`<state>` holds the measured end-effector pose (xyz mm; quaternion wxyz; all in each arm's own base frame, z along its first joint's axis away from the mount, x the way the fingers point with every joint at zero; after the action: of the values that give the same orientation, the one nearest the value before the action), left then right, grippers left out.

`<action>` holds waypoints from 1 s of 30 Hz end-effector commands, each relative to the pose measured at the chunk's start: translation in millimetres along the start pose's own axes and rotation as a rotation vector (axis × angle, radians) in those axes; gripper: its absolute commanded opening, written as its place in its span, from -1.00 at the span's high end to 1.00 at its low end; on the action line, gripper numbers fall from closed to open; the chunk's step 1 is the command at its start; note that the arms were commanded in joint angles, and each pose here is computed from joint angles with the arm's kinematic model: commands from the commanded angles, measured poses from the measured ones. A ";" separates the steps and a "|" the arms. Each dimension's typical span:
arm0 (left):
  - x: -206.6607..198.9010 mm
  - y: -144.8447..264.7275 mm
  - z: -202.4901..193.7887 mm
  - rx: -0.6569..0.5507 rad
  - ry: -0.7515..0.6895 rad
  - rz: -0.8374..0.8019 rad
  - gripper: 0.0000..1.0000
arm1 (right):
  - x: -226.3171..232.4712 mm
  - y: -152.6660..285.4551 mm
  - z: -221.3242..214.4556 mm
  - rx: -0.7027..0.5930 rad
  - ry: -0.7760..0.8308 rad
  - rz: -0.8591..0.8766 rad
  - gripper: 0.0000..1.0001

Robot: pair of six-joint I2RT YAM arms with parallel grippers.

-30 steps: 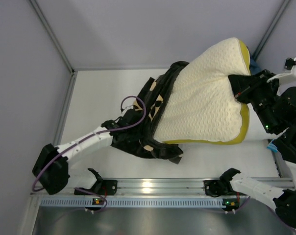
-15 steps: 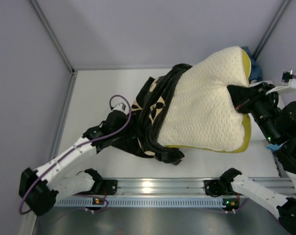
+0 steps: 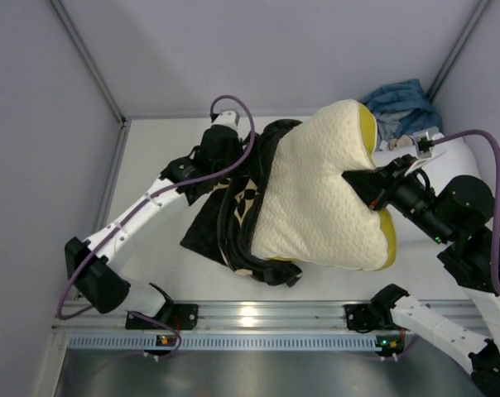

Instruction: Remove the pillowcase from the pillow

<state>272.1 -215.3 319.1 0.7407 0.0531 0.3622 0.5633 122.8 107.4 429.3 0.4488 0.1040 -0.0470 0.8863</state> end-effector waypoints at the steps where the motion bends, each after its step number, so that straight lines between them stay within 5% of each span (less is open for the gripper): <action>1: 12.5 -18.2 14.4 -0.065 -0.150 0.157 -0.98 | 23.4 14.3 13.6 -0.060 0.036 0.240 1.00; 7: 27.8 -31.0 21.9 -0.084 -0.166 0.158 -0.98 | 35.4 25.7 0.2 -0.011 0.074 0.414 1.00; 15: 6.9 -28.4 26.9 -0.074 -0.193 -0.112 -0.98 | 39.6 29.2 -6.4 0.016 0.075 0.481 1.00; 18: 4.7 -37.6 31.6 -0.039 -0.185 -0.133 -0.83 | 43.7 33.8 -3.3 0.012 0.082 0.524 1.00; 24: 14.9 -67.4 23.4 0.168 -0.063 -0.422 0.22 | 48.6 43.6 1.4 -0.006 0.104 0.578 1.00; 25: 17.5 -77.3 19.9 0.203 -0.044 -0.465 0.45 | 49.1 45.1 2.0 -0.011 0.109 0.584 1.00; 26: 22.4 -81.5 20.2 0.225 -0.021 -0.493 0.99 | 49.4 46.1 2.2 -0.012 0.112 0.588 1.00; 30: 35.0 -97.5 11.7 0.254 0.045 -0.446 1.00 | 50.1 50.2 4.5 -0.020 0.124 0.594 1.00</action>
<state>358.4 -209.6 260.5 0.8129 0.0739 0.4386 0.3759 78.5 121.4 419.9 0.2373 0.0685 -0.0175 0.9689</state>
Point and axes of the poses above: each gripper's point midway between its finger pads, its own y axis back along the fingers, its own x axis along the line the jaws close on, z = x × y, the point moved 8 cm from there along y, back along the fingers, and after that the axes turned 10 degrees about y, right-handed, at the moved point
